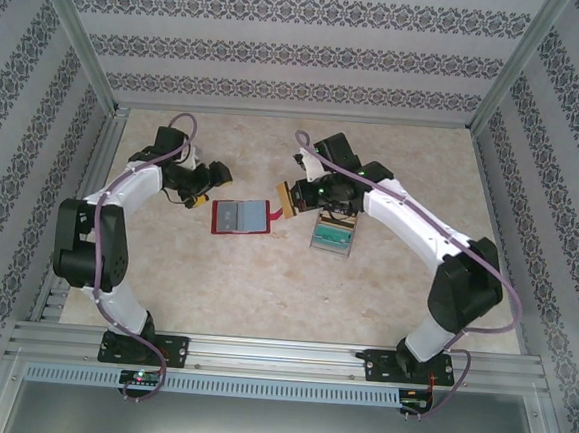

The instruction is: Take the credit cards out of the card holder

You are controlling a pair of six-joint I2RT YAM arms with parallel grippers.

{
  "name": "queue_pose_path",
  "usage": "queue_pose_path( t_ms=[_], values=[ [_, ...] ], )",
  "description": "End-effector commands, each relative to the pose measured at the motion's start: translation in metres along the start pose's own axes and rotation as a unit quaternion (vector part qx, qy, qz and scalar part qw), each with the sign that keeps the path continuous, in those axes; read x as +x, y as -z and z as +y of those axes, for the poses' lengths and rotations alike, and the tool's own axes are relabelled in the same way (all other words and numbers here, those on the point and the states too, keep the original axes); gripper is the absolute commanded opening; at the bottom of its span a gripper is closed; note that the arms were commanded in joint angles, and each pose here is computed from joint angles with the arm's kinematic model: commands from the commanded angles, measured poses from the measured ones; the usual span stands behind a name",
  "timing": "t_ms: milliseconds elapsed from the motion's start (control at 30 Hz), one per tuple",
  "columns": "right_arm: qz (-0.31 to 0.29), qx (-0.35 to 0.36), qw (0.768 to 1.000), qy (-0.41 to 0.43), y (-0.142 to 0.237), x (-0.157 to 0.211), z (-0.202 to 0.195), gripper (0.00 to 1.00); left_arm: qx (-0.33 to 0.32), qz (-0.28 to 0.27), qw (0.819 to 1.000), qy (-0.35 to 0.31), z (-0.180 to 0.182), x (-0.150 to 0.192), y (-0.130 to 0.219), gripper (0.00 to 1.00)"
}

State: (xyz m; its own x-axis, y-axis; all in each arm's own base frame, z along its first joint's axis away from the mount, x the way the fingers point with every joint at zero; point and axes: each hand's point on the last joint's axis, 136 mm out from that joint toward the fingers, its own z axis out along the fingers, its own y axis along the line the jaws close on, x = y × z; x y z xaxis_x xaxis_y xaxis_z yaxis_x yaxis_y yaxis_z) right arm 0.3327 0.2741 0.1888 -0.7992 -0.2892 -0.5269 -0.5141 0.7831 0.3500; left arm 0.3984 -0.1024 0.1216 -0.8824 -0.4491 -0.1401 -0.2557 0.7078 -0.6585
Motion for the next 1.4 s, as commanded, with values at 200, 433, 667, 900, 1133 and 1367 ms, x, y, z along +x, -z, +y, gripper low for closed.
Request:
queue_pose_path(
  t_ms=[200,433,667,900,1133,1367],
  values=[
    [0.081,0.155,0.954,0.241,0.054,0.040,-0.052,0.00,0.068,-0.003,0.997,-0.021,-0.042,0.013,0.033,1.00],
    [0.122,0.230,0.899,0.352,0.059,0.044,-0.084,0.00,0.084,0.000,0.996,-0.021,-0.050,0.027,0.034,1.00],
    [0.136,0.252,0.855,0.433,0.049,0.039,-0.101,0.00,0.088,0.008,0.996,-0.035,-0.059,0.039,0.032,1.00],
    [0.146,0.230,0.839,0.471,0.036,0.038,-0.106,0.00,0.088,0.011,0.995,-0.038,-0.061,0.042,0.030,1.00],
    [0.156,0.210,0.842,0.473,0.020,0.041,-0.112,0.00,0.086,0.014,0.995,-0.037,-0.059,0.042,0.028,1.00],
    [0.164,0.193,0.851,0.460,0.008,0.046,-0.115,0.00,0.085,0.016,0.996,-0.035,-0.058,0.042,0.025,1.00]
  ],
)
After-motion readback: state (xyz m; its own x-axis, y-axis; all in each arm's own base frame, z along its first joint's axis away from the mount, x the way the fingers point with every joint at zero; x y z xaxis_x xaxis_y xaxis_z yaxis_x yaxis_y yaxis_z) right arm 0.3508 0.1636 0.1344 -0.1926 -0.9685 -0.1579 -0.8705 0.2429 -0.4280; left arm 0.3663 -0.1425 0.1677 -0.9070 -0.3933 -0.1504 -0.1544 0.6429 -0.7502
